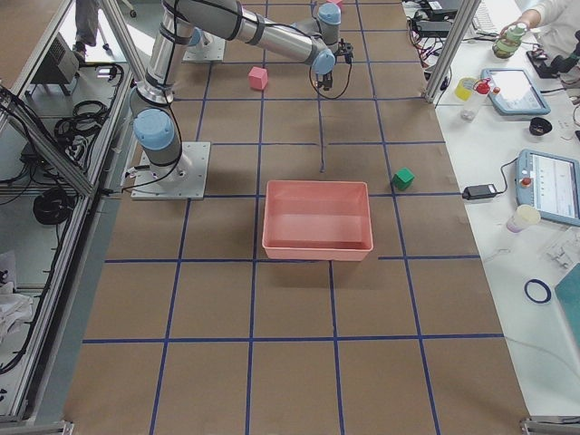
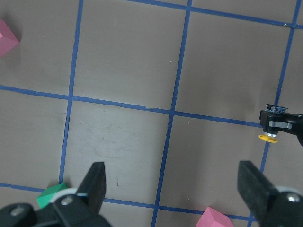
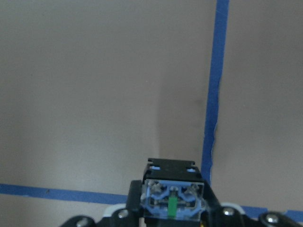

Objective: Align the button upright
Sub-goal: 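Lower the button onto the table and open the right gripper, then raise the right gripper away while the left arm reaches toward the button, then lower the left gripper over the lying button and grasp its body, then lift and rotate the button with the left gripper, yellow cap up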

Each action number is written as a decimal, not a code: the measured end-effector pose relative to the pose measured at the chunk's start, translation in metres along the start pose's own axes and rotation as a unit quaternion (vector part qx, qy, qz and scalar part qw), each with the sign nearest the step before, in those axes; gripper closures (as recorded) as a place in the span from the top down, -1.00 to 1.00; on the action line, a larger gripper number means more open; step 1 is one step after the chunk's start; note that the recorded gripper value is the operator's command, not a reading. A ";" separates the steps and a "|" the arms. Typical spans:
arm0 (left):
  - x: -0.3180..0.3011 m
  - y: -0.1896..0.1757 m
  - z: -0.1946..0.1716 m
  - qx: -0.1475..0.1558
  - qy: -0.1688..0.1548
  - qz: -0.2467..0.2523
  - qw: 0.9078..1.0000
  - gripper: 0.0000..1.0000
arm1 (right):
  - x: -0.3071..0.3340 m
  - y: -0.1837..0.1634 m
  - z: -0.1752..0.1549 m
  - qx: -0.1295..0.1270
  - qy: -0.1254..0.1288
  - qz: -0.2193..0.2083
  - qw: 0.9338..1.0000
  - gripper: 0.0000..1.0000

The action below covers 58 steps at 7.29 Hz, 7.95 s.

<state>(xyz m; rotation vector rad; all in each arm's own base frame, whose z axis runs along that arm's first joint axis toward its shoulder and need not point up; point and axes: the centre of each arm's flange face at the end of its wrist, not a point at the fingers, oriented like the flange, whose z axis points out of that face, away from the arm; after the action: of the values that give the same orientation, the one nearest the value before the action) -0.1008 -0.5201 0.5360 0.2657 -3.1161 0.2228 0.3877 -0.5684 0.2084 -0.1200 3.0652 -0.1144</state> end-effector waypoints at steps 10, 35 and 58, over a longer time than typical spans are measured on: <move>0.000 0.000 -0.001 0.001 0.000 0.000 1.000 1.00 | 0.005 0.012 0.022 -0.009 0.004 -0.021 1.000 0.24; 0.138 0.180 0.215 0.188 0.009 -0.045 0.981 0.85 | 0.261 0.081 -0.366 0.011 0.036 0.069 0.997 1.00; 0.207 0.181 0.348 0.287 0.091 0.078 0.950 -0.81 | 0.190 0.082 -0.364 0.007 0.046 -0.031 0.998 1.00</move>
<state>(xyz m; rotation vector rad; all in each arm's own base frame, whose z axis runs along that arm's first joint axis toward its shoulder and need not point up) -0.3334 -0.4274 0.1702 -0.0078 -2.8098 1.0890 0.1653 -0.4764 0.5513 -0.2158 3.1535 -0.1480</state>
